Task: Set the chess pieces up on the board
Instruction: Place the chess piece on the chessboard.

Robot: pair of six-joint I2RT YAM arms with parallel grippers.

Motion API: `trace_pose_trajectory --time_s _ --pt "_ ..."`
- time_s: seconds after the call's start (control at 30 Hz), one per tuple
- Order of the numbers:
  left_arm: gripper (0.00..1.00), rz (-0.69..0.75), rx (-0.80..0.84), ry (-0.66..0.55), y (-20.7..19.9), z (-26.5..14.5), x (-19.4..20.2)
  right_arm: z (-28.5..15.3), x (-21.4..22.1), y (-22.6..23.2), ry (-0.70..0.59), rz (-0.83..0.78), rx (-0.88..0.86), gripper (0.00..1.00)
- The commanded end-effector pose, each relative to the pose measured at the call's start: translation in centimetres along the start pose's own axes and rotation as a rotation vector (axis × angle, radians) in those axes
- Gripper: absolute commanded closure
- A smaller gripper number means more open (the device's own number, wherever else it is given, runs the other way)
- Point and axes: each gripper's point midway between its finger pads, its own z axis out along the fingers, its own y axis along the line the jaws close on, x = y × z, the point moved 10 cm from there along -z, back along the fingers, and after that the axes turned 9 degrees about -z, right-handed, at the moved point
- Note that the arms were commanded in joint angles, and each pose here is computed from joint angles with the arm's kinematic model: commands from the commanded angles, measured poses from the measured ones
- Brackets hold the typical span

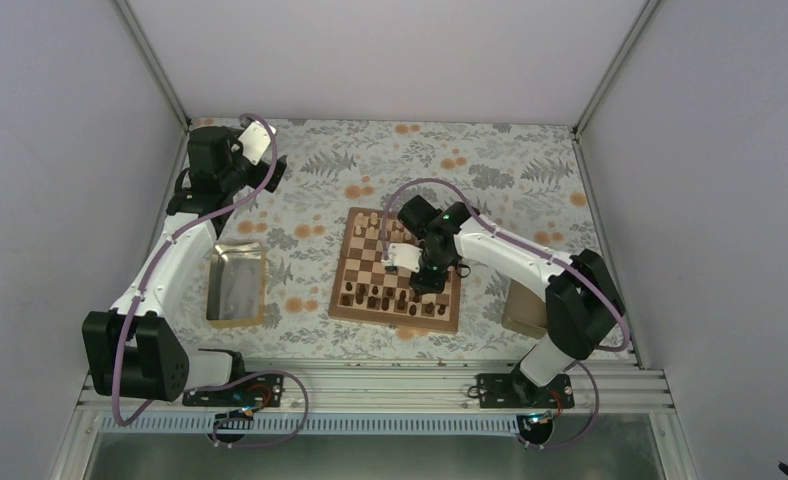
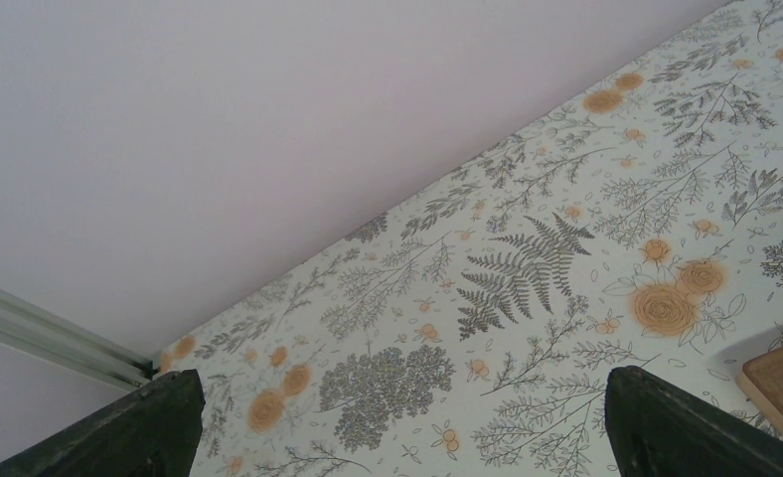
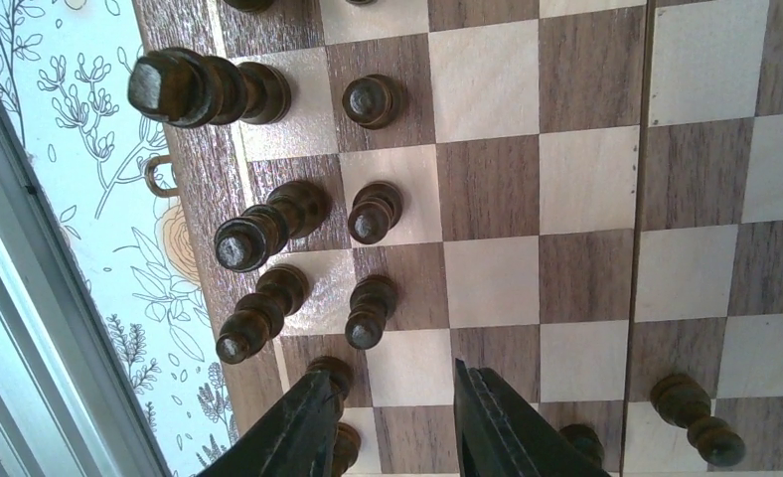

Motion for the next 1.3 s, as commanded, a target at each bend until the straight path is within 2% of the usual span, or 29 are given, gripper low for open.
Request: trace_pose_trajectory --time_s 0.0,0.63,0.7,0.8,0.93,1.27 --pt "0.0 0.013 -0.005 -0.023 0.2 -0.3 -0.4 0.7 -0.1 0.5 0.0 -0.005 -0.048 0.66" --pt "0.0 0.013 -0.003 -0.012 0.2 0.1 -0.1 3.9 -0.1 -0.1 0.046 -0.011 -0.075 0.66" --pt "0.0 0.013 -0.001 -0.012 0.1 0.1 -0.1 3.9 -0.1 -0.2 0.043 -0.013 -0.072 0.69" --pt "0.0 0.014 0.0 -0.012 0.1 0.1 -0.1 3.8 -0.1 -0.2 0.039 -0.012 -0.076 0.81" --pt "0.0 0.014 0.0 -0.01 0.2 0.2 0.0 3.3 -0.1 -0.3 0.032 -0.012 -0.068 0.91" --pt "0.0 0.014 0.001 -0.011 0.2 0.1 -0.1 -0.2 -0.3 -0.1 -0.011 -0.008 -0.003 0.95"
